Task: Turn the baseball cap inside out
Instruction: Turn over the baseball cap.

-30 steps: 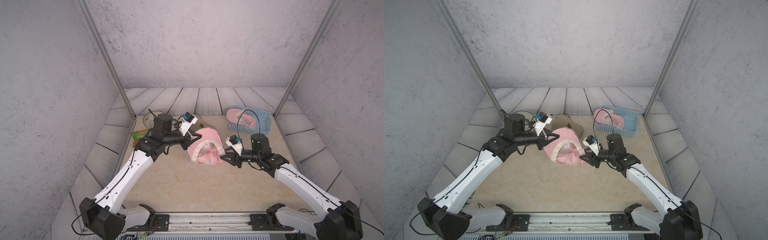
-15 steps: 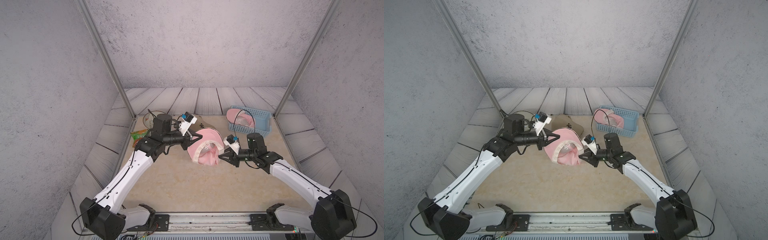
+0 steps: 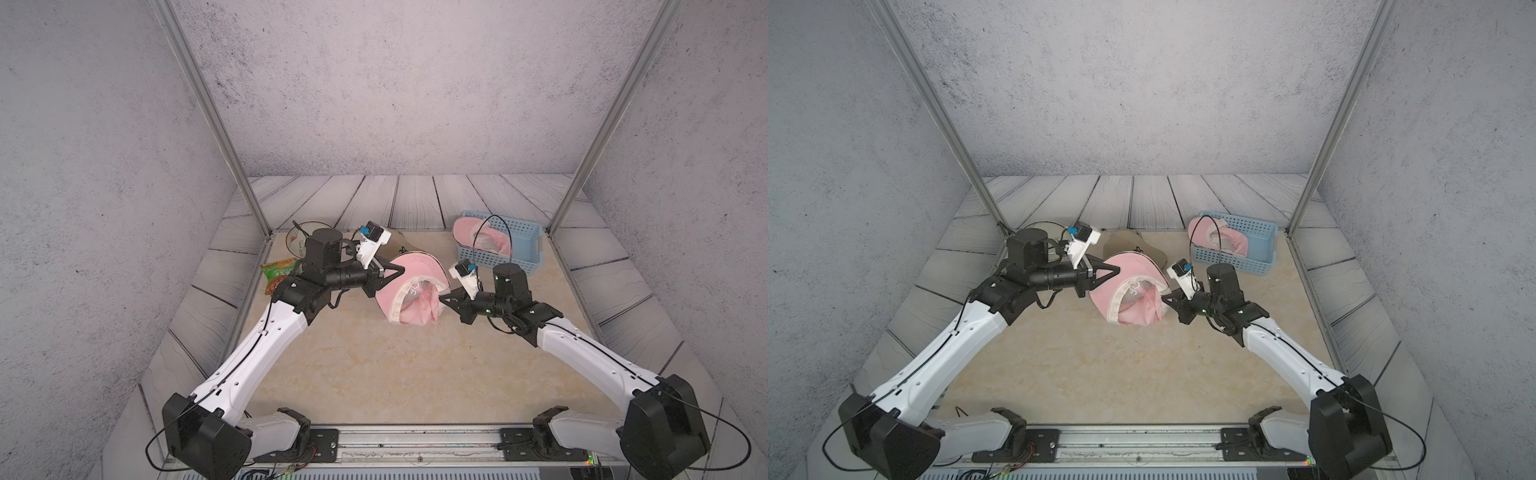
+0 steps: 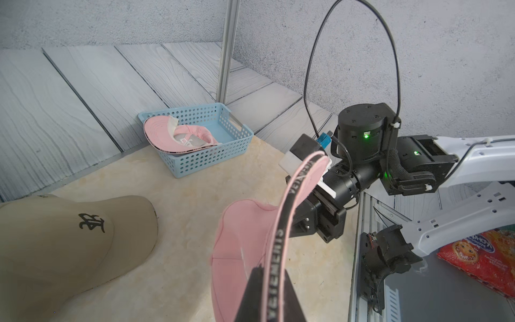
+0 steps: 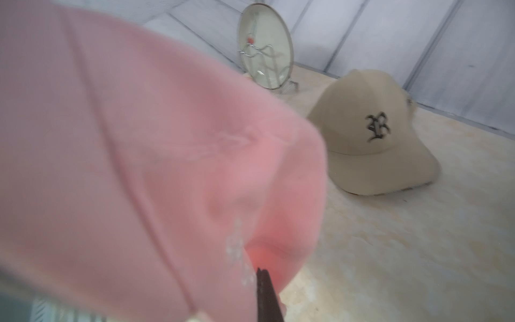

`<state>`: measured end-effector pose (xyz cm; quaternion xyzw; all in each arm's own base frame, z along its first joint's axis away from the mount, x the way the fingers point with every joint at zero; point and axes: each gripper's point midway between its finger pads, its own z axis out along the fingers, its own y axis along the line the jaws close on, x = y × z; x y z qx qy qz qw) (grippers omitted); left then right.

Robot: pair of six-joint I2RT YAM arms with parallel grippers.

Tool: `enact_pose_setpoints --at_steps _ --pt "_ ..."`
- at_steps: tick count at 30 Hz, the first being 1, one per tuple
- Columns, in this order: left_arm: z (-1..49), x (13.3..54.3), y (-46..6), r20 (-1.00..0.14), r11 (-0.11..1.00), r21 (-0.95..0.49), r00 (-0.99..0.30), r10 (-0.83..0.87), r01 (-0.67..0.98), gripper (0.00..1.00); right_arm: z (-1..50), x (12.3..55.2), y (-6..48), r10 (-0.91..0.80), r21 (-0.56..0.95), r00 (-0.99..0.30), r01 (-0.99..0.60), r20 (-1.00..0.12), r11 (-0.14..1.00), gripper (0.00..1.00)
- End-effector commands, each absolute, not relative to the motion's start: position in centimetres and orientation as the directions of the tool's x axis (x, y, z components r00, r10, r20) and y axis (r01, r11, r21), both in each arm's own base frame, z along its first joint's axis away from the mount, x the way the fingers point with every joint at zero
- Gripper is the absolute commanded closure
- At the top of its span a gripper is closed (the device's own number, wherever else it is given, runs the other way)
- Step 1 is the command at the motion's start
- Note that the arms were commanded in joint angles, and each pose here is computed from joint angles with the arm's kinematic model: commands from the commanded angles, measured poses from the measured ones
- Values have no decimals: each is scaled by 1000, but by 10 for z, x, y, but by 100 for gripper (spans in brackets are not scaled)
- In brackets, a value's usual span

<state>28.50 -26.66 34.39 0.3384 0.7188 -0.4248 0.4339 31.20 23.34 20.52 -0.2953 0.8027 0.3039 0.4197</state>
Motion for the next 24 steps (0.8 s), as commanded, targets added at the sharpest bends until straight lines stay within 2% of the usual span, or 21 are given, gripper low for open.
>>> enact_pose_setpoints --at_steps 1,4,7,13,19,24 --pt "397 286 -268 -952 375 -292 -304 -28 880 100 160 355 159 -24 182 -690 -224 -724 957 100" --pt "400 300 -264 -928 432 -364 -362 -91 825 100 141 359 130 45 102 -737 -33 -674 994 100" --pt "404 307 -260 -911 465 -405 -391 -131 787 100 129 357 118 65 61 -751 33 -657 998 100" --pt "402 327 -240 -883 582 -463 -406 -235 669 100 110 355 115 22 -1 -804 28 -594 1000 100" --pt "409 327 -238 -854 547 -519 -430 -293 657 100 89 354 123 -27 -17 -857 -21 -515 1000 97" --pt "409 329 -233 -839 544 -543 -437 -324 640 100 86 353 123 -22 -13 -861 -18 -507 1000 92"
